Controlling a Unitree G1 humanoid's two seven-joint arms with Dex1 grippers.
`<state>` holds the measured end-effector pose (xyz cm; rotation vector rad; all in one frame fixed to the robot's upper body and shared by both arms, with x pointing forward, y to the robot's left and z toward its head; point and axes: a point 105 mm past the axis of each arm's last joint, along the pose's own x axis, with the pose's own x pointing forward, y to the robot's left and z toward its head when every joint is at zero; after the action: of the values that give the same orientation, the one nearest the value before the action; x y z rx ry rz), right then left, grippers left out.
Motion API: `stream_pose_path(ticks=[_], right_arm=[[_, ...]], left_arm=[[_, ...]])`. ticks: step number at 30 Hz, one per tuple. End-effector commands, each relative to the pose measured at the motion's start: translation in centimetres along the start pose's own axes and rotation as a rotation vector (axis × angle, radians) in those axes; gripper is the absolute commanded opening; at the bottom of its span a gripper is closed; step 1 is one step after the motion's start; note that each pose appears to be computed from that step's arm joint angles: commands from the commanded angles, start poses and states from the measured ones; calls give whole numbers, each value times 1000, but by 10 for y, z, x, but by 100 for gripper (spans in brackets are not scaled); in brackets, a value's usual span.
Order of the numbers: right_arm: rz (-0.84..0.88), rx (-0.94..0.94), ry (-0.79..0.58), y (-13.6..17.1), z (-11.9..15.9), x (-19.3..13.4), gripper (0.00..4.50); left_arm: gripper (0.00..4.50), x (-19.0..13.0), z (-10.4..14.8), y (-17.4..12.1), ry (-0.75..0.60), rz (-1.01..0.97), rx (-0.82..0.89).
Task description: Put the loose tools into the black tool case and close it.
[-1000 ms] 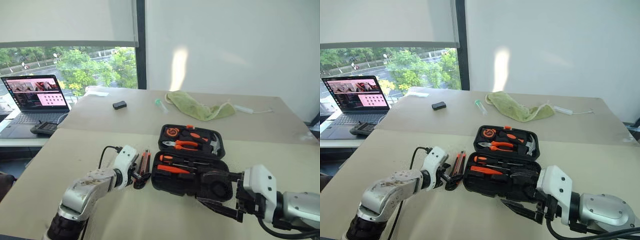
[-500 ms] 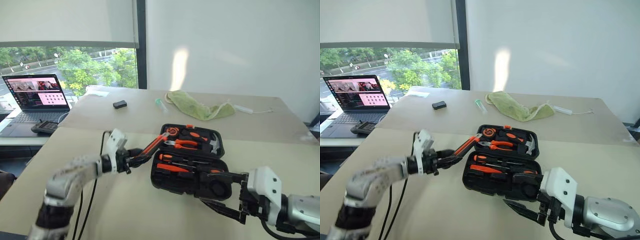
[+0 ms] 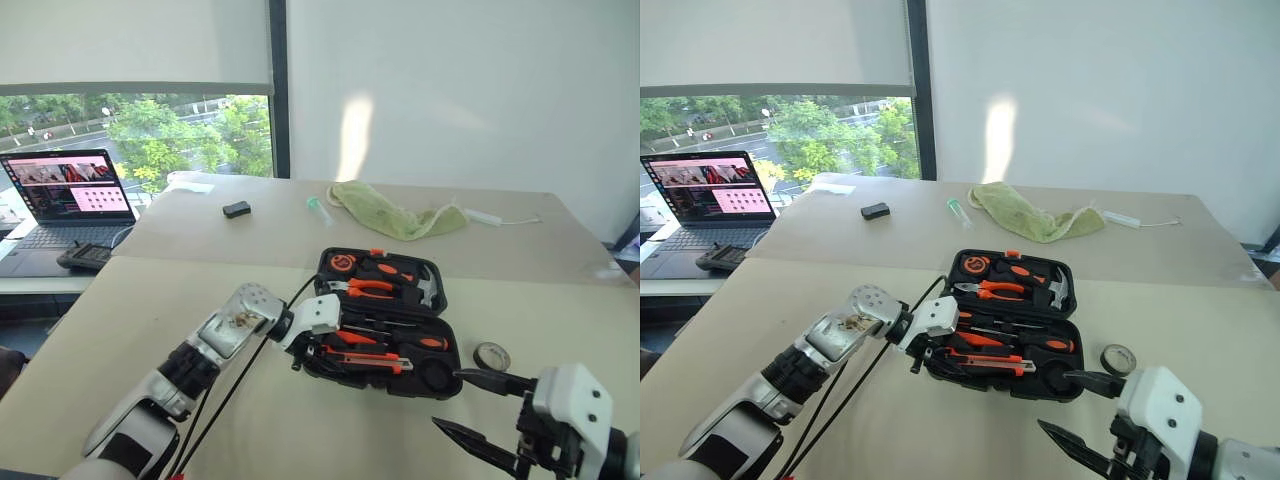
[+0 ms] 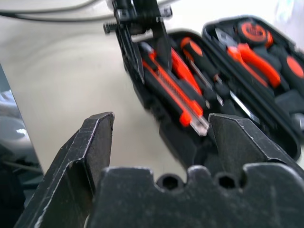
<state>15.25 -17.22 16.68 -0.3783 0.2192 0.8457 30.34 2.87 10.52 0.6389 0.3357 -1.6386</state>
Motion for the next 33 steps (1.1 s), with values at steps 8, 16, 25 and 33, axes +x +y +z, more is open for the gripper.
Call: stream_pose_path(ticks=[8,16,25,33], right_arm=[[-31,-55,-29,5,7,-7,374],[-35,-63,-29,5,7,-5,374],[-24,-76,-38,3,12,-2,374],[-10,-65,-51,3,17,0,374]], left_arm=[[302,-6,-5,-2,23,-86,45],[375,-36,33,8,-323,-36,-139],[62,9,-15,6,-253,132,-217],[5,38,-57,-20,-150,91,-240]])
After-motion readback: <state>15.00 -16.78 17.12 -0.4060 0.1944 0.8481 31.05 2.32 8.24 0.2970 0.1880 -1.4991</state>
